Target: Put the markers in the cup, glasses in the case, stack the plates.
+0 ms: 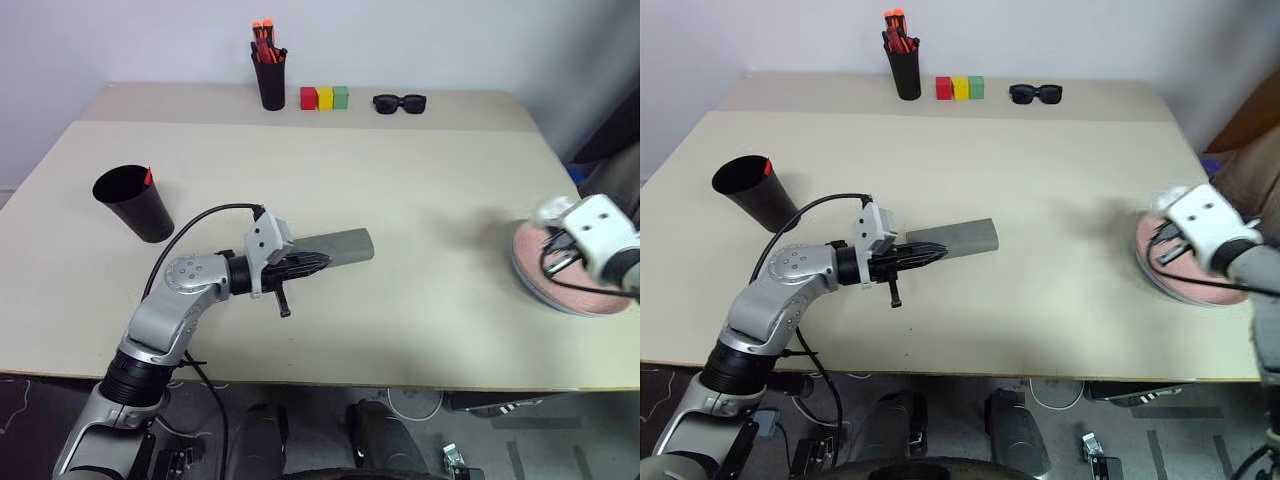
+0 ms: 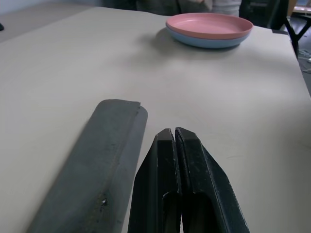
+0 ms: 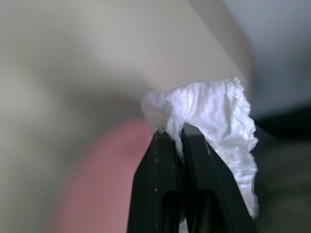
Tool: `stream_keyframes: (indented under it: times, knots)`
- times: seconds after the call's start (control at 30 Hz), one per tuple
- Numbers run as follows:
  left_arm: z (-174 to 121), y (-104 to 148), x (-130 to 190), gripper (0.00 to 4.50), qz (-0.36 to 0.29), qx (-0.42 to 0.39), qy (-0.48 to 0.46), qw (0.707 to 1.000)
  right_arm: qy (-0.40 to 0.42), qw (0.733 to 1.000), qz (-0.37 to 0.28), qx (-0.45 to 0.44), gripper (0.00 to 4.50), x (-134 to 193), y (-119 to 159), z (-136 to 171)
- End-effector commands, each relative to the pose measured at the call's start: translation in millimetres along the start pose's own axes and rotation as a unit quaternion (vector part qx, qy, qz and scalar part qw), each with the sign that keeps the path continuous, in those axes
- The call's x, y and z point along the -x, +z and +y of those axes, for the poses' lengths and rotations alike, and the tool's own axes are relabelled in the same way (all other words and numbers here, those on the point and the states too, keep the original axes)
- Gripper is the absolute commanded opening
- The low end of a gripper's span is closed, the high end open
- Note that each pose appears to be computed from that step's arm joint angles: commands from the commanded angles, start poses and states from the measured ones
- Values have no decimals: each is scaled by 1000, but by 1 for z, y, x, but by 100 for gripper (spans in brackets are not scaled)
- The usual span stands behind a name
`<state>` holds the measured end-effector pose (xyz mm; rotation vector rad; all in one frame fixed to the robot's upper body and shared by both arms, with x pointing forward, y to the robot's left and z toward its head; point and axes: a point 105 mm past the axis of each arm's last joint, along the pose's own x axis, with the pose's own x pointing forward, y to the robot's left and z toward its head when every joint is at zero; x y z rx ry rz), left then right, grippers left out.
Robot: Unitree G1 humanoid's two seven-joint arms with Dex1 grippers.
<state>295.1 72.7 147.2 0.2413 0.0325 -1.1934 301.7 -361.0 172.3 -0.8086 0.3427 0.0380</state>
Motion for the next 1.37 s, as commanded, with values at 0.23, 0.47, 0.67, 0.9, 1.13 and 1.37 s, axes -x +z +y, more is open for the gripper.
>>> stream_keyframes:
  times: [0.23, 0.47, 0.67, 0.9, 1.13, 1.37]
  knots:
    - [16, 12, 18, 0, -27, -8, 60, 998, -11, 1000, 8, 1, 353, -9, -8, -4]
    - [53, 10, 65, 0, -33, -10, 227, 973, 32, 990, -132, -26, 399, -15, 53, 6]
    - [53, -1, 113, 0, -15, -12, 332, 943, 210, 942, -242, -96, 399, -6, 99, 70]
    - [38, -11, 146, 0, 10, -2, 389, 921, 266, 916, -266, -138, 399, -20, 117, 93]
    - [33, -16, 165, 0, 27, 0, 422, 906, 269, 916, -266, -132, 399, -40, 119, 102]
    - [27, -19, 171, 0, 30, 5, 440, 898, 276, 915, -267, -121, 399, -50, 121, 111]
